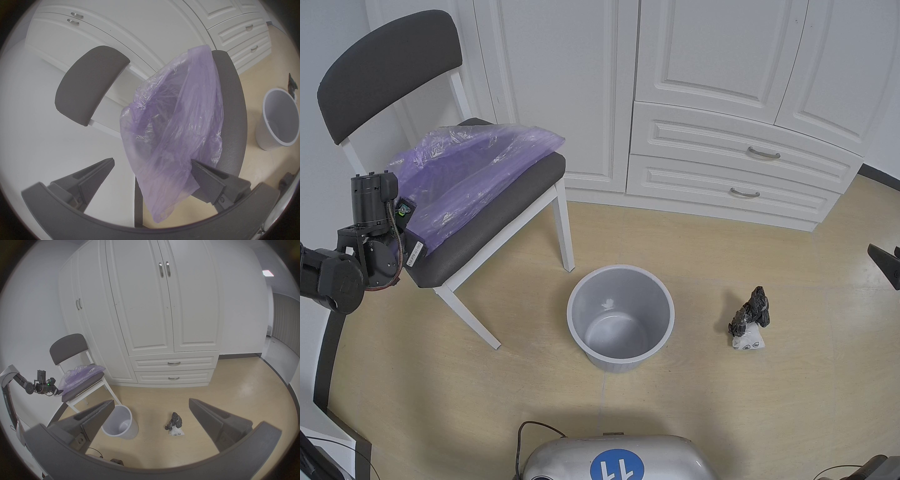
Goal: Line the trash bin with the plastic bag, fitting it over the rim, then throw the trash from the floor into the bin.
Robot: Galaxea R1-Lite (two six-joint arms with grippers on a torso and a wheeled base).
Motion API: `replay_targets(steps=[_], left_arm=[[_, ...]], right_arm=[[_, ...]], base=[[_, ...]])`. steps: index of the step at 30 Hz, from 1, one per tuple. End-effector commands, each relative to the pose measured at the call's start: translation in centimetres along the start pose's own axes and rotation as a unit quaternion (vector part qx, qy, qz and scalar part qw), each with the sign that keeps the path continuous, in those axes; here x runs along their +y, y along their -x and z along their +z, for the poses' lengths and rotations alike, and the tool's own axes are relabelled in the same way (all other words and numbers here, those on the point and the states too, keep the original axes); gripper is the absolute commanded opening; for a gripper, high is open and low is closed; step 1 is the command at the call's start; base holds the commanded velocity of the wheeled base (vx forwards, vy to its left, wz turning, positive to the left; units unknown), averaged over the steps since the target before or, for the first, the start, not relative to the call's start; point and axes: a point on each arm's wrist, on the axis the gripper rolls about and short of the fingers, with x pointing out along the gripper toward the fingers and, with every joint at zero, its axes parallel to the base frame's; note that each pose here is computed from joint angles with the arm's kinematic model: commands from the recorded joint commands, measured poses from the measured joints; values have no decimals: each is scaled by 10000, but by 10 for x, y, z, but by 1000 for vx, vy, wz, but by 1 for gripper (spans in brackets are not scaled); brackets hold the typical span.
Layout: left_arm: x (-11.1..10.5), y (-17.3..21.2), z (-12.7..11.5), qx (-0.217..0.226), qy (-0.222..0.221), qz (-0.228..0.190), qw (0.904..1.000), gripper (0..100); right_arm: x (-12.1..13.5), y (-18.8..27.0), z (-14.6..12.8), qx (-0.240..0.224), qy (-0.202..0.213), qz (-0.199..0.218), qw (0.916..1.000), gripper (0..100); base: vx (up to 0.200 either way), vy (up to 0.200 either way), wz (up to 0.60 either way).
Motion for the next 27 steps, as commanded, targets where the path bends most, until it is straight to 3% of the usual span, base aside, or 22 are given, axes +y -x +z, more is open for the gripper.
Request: replay_targets(steps=[1, 8, 17, 22, 27], left_arm=[[-1, -2, -1, 17, -4, -1, 10000, 100], [-17, -15, 0, 66, -198, -101, 9997, 100], [-31, -28, 32, -314, -130, -108, 9994, 100], [-24, -29, 47, -534, 53, 24, 9986, 100], [-29, -35, 43, -429, -12, 14, 9991, 100]], right_arm=[[0, 1, 0, -14, -3, 6, 10000, 100], [0, 0, 0, 1, -4, 4, 10000, 100], [0, 0, 0, 0, -4, -4, 10000, 100], [-1, 0, 0, -5, -7, -49, 10000, 100], [-1, 0, 0, 5, -8, -27, 10000, 100]], base=[[0, 0, 0], [0, 0, 0], [0, 0, 0], [0, 0, 0], [0, 0, 0]])
